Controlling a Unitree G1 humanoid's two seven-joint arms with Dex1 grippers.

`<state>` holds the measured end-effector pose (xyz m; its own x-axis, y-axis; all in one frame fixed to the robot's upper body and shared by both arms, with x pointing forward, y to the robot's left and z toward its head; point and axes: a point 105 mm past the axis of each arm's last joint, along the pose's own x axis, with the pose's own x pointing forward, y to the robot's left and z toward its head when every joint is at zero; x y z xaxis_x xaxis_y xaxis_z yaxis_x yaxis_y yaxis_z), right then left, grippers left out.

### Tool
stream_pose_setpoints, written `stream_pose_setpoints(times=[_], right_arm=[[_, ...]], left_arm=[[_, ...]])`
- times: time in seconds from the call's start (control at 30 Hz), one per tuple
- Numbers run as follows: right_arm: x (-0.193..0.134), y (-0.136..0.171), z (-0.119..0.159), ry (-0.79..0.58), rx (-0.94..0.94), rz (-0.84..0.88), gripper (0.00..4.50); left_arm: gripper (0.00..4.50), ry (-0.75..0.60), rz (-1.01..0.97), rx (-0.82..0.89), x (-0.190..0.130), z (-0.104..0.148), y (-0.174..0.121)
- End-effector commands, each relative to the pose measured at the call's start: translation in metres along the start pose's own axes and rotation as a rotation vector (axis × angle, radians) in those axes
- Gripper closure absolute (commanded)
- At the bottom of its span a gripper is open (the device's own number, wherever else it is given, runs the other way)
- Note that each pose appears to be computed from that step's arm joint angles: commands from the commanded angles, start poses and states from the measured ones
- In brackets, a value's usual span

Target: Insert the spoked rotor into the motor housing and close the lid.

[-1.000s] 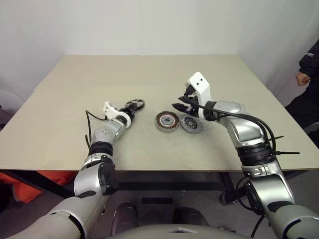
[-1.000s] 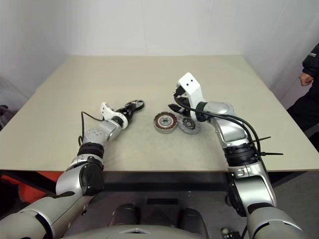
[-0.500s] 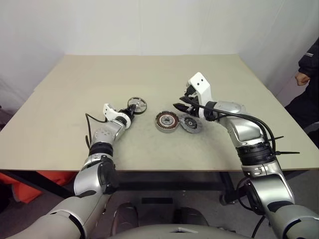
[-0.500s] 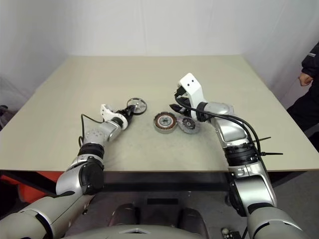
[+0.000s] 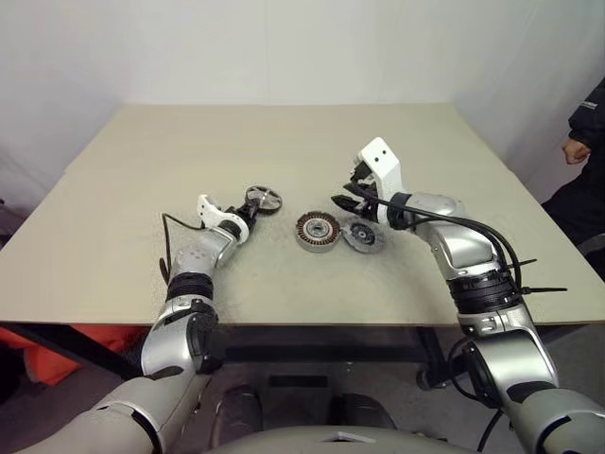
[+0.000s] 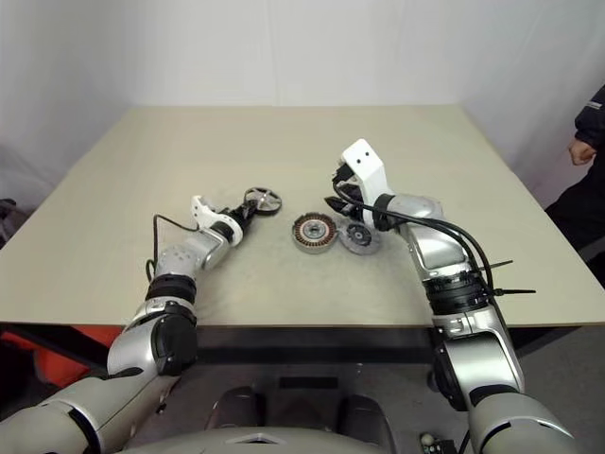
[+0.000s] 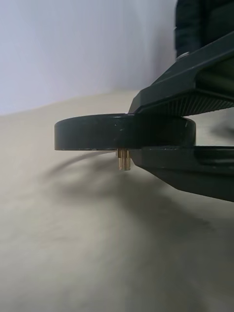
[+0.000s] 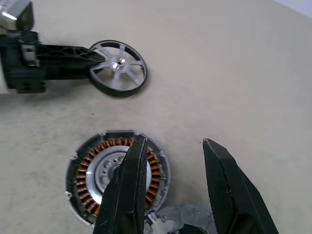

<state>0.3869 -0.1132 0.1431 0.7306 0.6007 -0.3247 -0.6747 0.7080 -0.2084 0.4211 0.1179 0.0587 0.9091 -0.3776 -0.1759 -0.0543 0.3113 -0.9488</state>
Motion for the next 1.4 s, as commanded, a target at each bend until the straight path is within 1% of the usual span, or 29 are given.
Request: stream_pose_setpoints(times=[0.03, 0.1, 0.23, 0.33, 0.4, 0.53, 0.73, 1.0, 1.23, 1.4], right_arm=[[-0.012, -0.007, -0.009, 0.042, -0.099, -0.026, 2.47], [-0.021, -0.008, -0.021, 0.078, -0.131, -0.007, 2.47], [-0.038, -0.022, -0.037, 0.137, -0.158, -0.039, 2.47], [-0.047, -0.026, -0.047, 0.178, -0.168, -0.047, 2.47], [-0.052, -0.019, -0.052, 0.186, -0.159, -0.013, 2.47], [-0.055, -0.004, -0.050, 0.163, -0.141, 0.038, 2.47], [-0.060, 0.012, -0.044, 0.120, -0.121, 0.102, 2.47], [-0.071, 0.036, -0.038, 0.087, -0.155, 0.246, 2.47], [-0.071, 0.038, -0.038, 0.086, -0.155, 0.243, 2.47], [-0.070, 0.038, -0.037, 0.082, -0.152, 0.233, 2.47]], left_arm=[[3.86, 0.137, -0.191, 0.042, -0.006, -0.017, -0.050], [3.86, 0.184, -0.252, 0.051, -0.014, -0.023, -0.064], [3.86, 0.212, -0.342, 0.043, -0.026, -0.025, -0.084], [3.86, 0.258, -0.384, 0.026, -0.031, -0.034, -0.093], [3.86, 0.304, -0.392, 0.019, -0.032, -0.045, -0.094], [3.86, 0.360, -0.347, 0.006, -0.031, -0.059, -0.082], [3.86, 0.390, -0.276, -0.010, -0.028, -0.068, -0.063], [3.86, 0.433, -0.251, -0.043, -0.025, -0.079, -0.054], [3.86, 0.487, -0.247, -0.028, -0.023, -0.093, -0.049], [3.86, 0.491, -0.210, -0.024, -0.019, -0.097, -0.040]])
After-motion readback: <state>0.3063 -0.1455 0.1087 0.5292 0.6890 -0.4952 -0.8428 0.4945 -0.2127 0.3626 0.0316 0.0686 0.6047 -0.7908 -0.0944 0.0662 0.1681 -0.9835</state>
